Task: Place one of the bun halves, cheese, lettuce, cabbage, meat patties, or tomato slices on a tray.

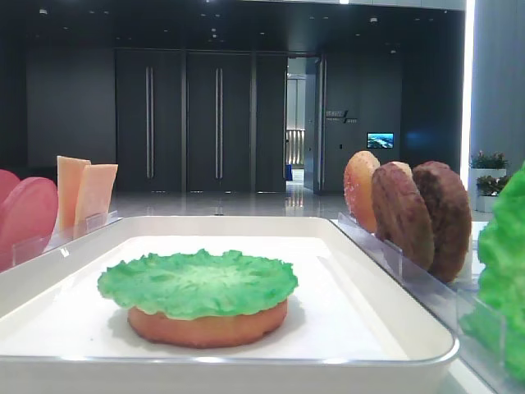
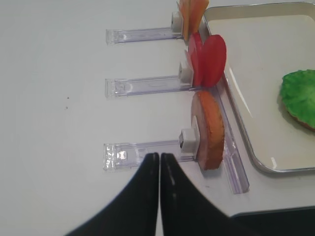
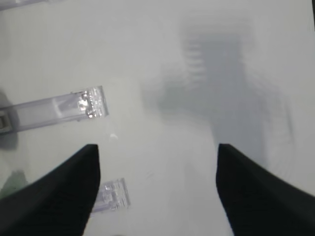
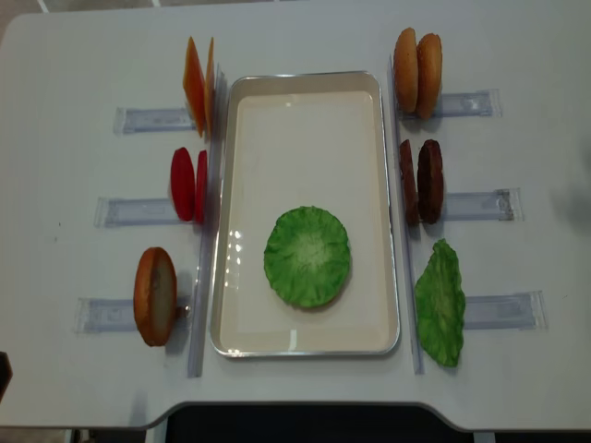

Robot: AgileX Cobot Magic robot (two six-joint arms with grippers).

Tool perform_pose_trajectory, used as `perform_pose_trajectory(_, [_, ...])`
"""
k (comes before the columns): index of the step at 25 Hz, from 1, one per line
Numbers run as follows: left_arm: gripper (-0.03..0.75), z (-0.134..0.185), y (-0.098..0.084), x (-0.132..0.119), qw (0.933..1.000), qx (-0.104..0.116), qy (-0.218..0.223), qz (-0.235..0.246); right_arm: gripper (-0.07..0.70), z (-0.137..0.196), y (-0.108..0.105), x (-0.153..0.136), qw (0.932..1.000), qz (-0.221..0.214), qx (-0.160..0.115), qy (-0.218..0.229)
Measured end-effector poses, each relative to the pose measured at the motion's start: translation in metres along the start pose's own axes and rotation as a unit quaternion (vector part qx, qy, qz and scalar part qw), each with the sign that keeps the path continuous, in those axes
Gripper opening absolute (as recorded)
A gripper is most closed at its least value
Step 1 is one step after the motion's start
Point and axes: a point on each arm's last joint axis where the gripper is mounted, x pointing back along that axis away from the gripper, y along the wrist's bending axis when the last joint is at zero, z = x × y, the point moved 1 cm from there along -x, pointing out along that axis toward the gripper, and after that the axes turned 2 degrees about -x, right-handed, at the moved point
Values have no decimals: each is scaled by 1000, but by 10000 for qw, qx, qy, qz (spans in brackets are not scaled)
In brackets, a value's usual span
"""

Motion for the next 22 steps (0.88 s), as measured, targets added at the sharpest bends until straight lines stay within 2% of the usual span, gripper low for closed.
perform_pose_trajectory(4, [-1,0,0,0,10000,0,0,0,476,35,-2,25,9995,-19,45,-327])
perform_pose_trajectory(10, [-1,0,0,0,10000,0,0,0,476,86,-4,61,9944,-79,107,-1047])
perform_pose_trajectory(16, [-1,0,0,0,10000,0,0,0,476,139,-4,83,9841,-239,102,-1759])
perform_pose_trajectory(22, [-1,0,0,0,10000,0,0,0,476,184,-5,82,9747,-369,104,-2201])
